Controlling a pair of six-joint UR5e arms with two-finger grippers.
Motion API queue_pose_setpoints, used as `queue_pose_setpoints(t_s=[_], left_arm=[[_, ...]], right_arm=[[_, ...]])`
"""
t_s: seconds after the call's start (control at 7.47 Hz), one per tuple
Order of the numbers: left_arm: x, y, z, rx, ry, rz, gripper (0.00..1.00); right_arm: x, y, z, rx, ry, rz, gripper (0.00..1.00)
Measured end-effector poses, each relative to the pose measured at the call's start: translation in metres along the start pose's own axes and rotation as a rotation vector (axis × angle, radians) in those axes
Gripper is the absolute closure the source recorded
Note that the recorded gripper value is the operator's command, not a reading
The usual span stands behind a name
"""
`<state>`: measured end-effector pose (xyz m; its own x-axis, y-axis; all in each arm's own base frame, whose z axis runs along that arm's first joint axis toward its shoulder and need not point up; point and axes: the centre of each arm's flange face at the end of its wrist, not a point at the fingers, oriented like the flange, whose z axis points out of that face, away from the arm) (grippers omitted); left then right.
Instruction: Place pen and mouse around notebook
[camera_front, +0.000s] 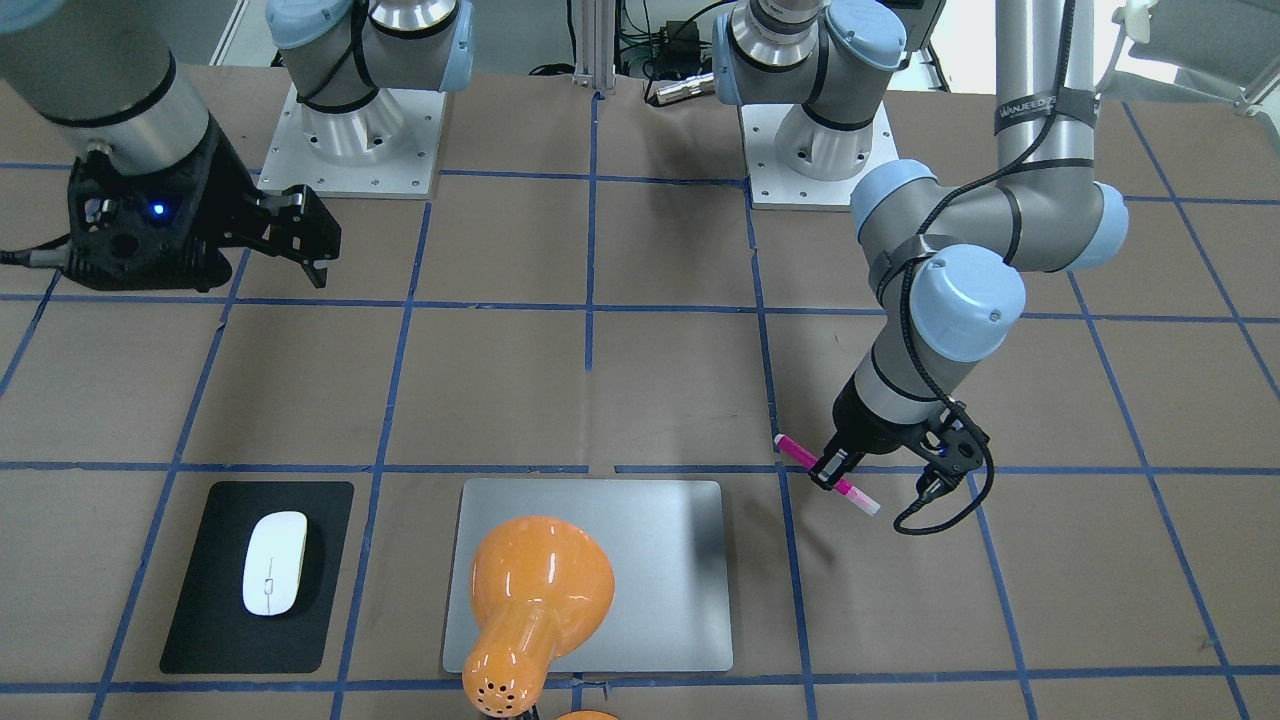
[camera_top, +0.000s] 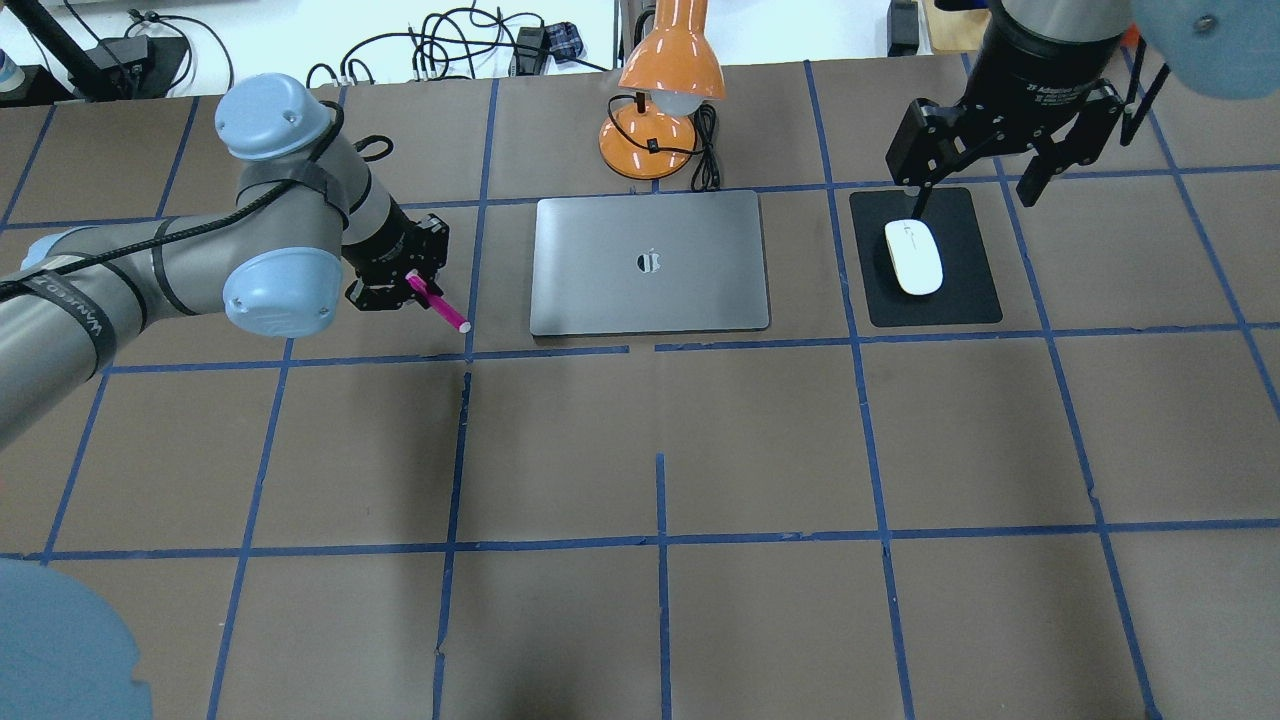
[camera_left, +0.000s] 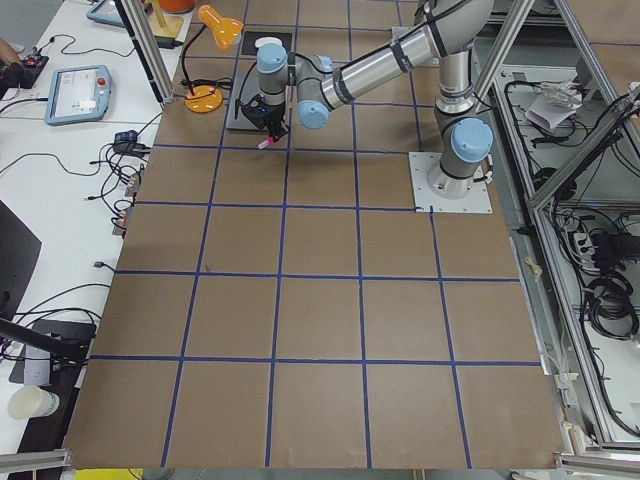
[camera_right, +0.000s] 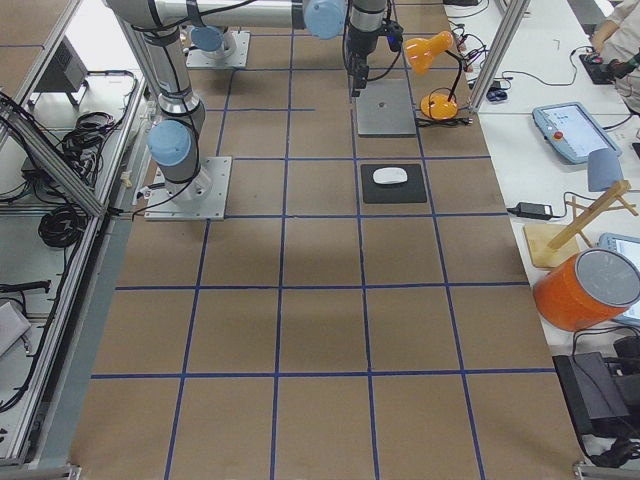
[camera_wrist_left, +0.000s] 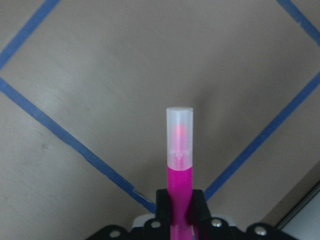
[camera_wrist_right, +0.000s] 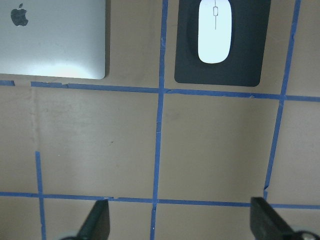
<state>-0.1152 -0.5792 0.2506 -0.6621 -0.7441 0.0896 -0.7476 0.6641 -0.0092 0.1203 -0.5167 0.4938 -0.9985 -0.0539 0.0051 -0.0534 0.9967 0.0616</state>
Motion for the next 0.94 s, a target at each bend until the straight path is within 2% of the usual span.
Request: queue_pose_setpoints(t_s=[0.4,0.94], left_arm=[[0.041,0.072,0.011,-0.012,-0.001,-0.183,1.00],[0.066,0.153,0.026,-0.024,-0.023,-0.360,1.00]], right_arm=[[-0.032,0.010,0.003,-0.001,-0.011,0.030,0.00],[-0.019,-0.012,0.026,0.013,-0.015,0.061,0.00]])
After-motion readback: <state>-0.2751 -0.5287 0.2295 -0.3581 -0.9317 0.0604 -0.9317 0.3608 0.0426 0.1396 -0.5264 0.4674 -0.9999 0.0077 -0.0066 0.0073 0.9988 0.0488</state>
